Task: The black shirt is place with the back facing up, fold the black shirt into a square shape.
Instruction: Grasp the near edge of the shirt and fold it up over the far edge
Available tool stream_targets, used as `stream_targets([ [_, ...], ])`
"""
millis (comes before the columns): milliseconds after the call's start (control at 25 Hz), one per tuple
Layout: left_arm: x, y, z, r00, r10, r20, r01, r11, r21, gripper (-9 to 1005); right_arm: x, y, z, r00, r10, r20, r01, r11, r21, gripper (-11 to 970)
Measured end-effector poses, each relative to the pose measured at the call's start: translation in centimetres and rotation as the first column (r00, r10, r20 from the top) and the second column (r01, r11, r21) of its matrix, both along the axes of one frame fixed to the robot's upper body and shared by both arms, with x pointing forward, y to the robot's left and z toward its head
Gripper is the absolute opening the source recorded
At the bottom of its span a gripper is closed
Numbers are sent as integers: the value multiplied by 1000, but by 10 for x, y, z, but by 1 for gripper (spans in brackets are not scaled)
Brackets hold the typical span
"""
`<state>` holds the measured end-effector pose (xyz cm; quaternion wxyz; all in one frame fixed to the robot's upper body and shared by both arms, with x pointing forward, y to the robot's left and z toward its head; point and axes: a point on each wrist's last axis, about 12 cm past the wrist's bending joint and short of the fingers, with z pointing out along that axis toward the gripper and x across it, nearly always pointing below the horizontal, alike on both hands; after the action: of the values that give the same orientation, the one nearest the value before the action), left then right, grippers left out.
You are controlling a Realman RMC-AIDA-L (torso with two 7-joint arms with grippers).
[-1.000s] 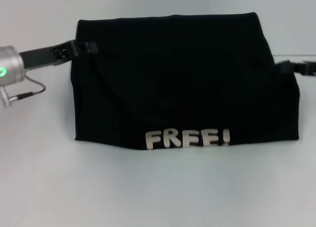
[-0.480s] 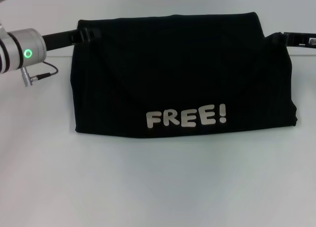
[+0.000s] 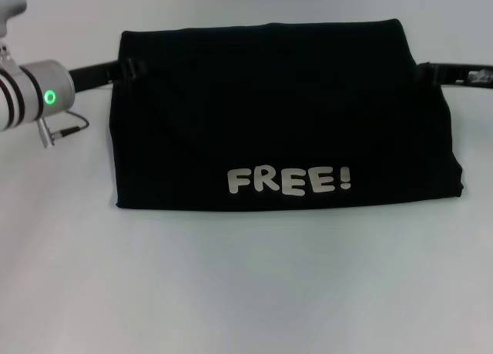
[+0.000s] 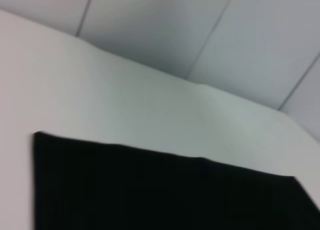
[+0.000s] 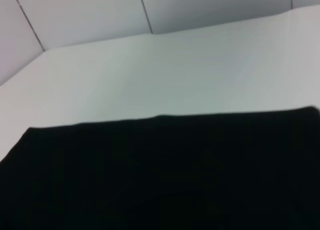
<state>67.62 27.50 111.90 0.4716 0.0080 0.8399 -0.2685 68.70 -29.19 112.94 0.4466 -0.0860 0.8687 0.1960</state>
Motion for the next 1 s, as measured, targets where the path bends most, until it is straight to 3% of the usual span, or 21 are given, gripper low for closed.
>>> stream_targets([
  [200,-5,-4,-13,999,29,-18,-28,999,29,109,-5,6,-11,1000,-13,-18,13,1000,5,53],
  [440,-7,-13,-21,999,-4,-32,8,995,101,119,-8,10,-20,999,-34,-27,34,999,-1,213],
  [520,-8,-16,-23,999,-10,-37,14,993,118,345,-8,11,-21,999,-41,-24,41,999,-7,255],
  [760,-6,-15,-23,999,7,-35,-2,991,131,589,-8,6,-19,997,-71,-8,71,997,-9,381],
  [1000,-8,-4,-21,998,40,-46,-35,995,97,710,-8,-8,-10,995,-101,22,100,994,41,582],
])
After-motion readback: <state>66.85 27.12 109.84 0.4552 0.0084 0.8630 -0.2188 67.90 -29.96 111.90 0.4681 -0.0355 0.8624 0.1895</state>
